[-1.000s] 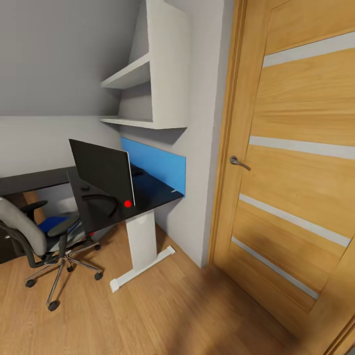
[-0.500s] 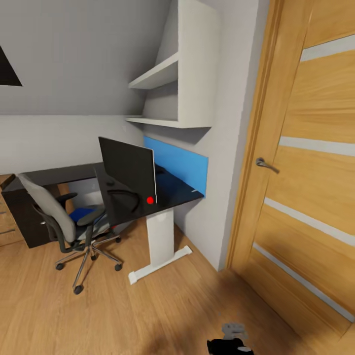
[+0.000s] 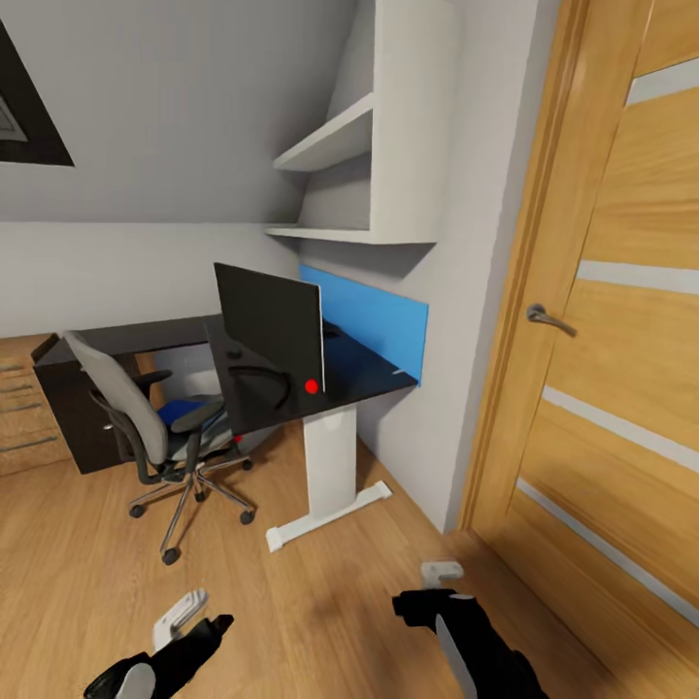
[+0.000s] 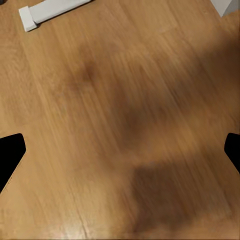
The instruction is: In the bedroom, organize the workspace by keeping the computer under the desk, ensuring the monitor is on the desk, placing the keyboard on the desk next to the monitor, placing the mouse on the desk next to the keyboard, moving the folder from the swivel chair onto the desk next to the mouse, stacking the notebook on top of the folder with the pen on top of the notebook, and positioning the swivel chair next to the desk.
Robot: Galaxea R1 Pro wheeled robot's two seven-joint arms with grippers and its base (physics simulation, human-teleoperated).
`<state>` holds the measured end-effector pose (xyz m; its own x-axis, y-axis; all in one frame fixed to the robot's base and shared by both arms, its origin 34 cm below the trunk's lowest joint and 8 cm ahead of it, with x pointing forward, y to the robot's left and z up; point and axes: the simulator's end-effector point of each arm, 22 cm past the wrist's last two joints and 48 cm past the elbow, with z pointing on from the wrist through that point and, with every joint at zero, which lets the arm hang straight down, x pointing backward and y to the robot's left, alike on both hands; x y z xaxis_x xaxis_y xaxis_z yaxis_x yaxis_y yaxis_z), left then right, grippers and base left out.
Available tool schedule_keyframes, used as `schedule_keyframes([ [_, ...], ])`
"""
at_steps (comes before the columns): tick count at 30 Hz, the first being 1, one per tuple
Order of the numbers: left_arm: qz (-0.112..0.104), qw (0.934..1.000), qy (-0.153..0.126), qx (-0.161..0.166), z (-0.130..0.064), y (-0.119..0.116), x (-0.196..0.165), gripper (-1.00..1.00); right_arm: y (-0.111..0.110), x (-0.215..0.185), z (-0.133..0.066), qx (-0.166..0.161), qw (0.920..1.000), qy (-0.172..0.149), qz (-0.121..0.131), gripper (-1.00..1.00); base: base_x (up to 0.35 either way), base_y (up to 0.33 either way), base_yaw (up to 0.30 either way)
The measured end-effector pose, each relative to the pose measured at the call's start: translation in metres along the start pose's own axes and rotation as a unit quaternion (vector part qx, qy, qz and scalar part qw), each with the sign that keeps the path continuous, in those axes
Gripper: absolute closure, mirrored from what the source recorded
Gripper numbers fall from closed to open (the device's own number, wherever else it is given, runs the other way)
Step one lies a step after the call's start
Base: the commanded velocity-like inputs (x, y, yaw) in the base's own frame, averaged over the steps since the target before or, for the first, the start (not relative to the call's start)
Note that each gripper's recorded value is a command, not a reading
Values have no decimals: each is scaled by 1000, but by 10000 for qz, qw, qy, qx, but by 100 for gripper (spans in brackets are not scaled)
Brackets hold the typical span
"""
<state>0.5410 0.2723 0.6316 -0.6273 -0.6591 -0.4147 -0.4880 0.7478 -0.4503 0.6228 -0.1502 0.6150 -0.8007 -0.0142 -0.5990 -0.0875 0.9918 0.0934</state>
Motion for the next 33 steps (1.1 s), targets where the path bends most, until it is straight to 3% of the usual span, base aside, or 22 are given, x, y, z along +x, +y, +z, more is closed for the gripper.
schedule_keyframes([
  [4,-145,9998,-37,140,10,-16,-15,-100,5,-9,1,-31,9999,-106,-91,-100,0,0,3],
  [12,-310,9992,264,-24,37,-3,10,-100,8,-17,4,-49,9994,-289,-199,-100,0,0,1],
  [21,-357,9982,480,-90,55,10,33,-100,6,-6,15,-43,9994,-255,-219,-100,0,0,0],
  [29,-329,9975,607,-163,68,24,46,-100,17,-7,15,-97,9984,-222,-503,-100,0,0,0],
  [33,-312,9969,631,-345,74,34,53,-100,8,-13,14,-39,9979,-340,-553,-100,0,0,0],
])
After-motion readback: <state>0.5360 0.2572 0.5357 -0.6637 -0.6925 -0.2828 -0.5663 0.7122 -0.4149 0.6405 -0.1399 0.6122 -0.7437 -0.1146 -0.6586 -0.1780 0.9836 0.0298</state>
